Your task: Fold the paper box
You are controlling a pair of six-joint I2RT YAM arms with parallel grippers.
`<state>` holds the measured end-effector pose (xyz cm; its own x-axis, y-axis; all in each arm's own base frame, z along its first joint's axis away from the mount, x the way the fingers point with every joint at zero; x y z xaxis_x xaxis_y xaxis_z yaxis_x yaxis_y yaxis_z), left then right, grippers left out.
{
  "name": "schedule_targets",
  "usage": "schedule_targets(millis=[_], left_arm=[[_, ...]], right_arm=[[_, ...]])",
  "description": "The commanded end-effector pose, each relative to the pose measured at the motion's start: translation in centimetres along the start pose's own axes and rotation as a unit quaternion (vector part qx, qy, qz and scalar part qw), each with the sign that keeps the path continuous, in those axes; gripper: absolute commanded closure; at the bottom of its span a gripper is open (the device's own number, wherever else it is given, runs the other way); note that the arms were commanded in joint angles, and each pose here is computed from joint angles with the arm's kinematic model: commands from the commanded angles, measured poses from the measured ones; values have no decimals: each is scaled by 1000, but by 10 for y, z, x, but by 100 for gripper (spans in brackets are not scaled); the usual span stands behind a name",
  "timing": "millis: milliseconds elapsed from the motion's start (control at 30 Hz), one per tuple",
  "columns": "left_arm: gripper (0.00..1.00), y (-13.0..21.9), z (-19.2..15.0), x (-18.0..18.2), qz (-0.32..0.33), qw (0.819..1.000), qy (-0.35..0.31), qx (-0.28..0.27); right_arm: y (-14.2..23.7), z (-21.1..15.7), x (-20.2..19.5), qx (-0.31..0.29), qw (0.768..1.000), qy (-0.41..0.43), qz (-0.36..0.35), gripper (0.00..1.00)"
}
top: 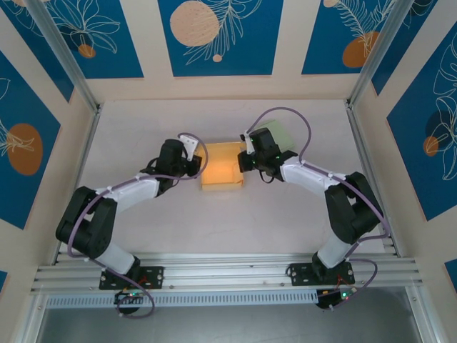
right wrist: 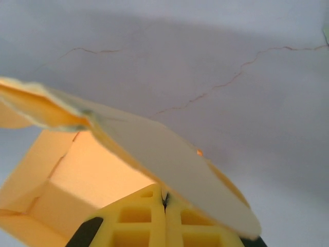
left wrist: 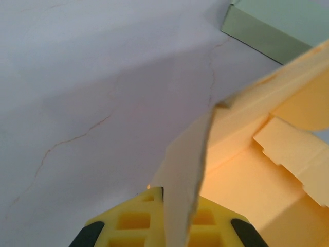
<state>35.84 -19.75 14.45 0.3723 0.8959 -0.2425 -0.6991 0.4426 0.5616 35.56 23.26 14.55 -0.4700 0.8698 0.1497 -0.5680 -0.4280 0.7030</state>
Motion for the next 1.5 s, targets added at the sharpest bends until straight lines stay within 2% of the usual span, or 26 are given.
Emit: schedule_targets(millis=[0,233,433,633,867,1000,1167,1467], left_arm=[[100,-11,6,-22,-6,996,85,-25],[100,-15,8,-43,-12,992,118,-45],[100,-10,19,-51,-34,987,145,-60],[100,-3,24,-56,-46,987,137,-76],[100,-6,-19,-67,-67,985,144,-61],[100,-5,-44,-62,-48,987,145,-49],[100,2,-57,-56,-37,989,138,-37],[99,17,-95,-36,-10,990,136,-17]], right_arm=[[-1,2,27,-27,1000,5,10,100],[1,-9,39,-53,998,22,-17,100],[5,-6,46,-79,996,44,-13,100],[7,4,51,-104,993,63,-8,100],[1,-14,56,-113,991,69,-2,100],[0,-31,55,-104,993,61,-8,100],[6,-44,57,-103,993,56,-8,100],[-2,-104,50,-73,996,37,-21,100]])
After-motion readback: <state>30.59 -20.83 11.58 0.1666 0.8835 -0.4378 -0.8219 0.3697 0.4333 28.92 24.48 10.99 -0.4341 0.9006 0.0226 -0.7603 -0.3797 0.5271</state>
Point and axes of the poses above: each hand's point on the last joint's axis, 136 mm out from that joint toward the fingers, its own y axis back along the fingers, its own x axis along the line the jaws close on, z = x × y, the point moved 4 cm from there along y, back along the fingers, and after that the axes turned 7 degrees about y, right-handed, at the moved point
